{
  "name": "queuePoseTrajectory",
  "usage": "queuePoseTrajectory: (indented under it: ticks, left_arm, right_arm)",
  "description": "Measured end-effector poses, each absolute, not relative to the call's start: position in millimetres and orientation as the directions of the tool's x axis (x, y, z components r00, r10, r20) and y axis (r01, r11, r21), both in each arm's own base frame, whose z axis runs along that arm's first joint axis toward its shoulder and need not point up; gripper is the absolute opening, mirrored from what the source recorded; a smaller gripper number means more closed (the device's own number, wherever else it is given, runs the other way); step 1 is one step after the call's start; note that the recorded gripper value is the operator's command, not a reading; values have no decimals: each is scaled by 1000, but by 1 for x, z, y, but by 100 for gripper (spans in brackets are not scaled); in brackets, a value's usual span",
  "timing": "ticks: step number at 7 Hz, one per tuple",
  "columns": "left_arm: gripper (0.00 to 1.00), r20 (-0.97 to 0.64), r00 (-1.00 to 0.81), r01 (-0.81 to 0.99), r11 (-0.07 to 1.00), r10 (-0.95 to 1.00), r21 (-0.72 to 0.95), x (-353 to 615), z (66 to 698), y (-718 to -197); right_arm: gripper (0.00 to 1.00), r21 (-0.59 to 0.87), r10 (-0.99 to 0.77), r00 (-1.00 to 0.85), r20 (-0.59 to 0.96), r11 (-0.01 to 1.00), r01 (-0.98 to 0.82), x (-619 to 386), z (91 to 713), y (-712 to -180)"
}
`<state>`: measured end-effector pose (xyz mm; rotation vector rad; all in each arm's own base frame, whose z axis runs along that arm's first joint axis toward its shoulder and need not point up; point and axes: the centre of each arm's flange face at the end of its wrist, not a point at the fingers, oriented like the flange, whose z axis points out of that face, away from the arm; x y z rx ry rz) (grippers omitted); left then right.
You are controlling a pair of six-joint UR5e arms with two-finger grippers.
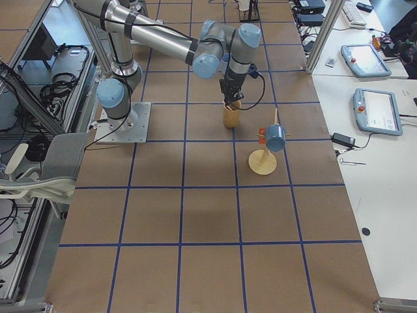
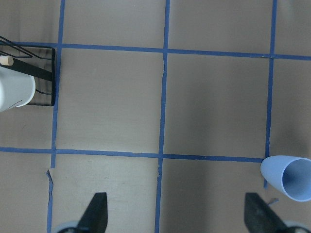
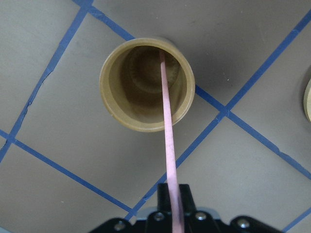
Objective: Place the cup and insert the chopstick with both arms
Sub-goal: 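Lift the pink chopstick out of the bamboo cup with the right gripper, then move the chopstick over the light blue cup and lower it inside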
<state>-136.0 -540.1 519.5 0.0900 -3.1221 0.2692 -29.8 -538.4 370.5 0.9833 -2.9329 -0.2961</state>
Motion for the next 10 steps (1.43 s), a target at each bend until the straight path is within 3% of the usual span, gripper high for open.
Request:
queuePoseTrajectory:
  ticks: [5, 10]
  left_arm:
    - [100, 13, -998, -58, 984, -56, -171, -136, 520, -539]
    - [100, 13, -998, -58, 984, -56, -167, -136, 518, -537]
  right_arm:
    - [0, 180, -545, -834, -88, 815, -551, -15, 478, -540]
    - [0, 129, -378, -923, -79, 914, -385, 189, 487, -526]
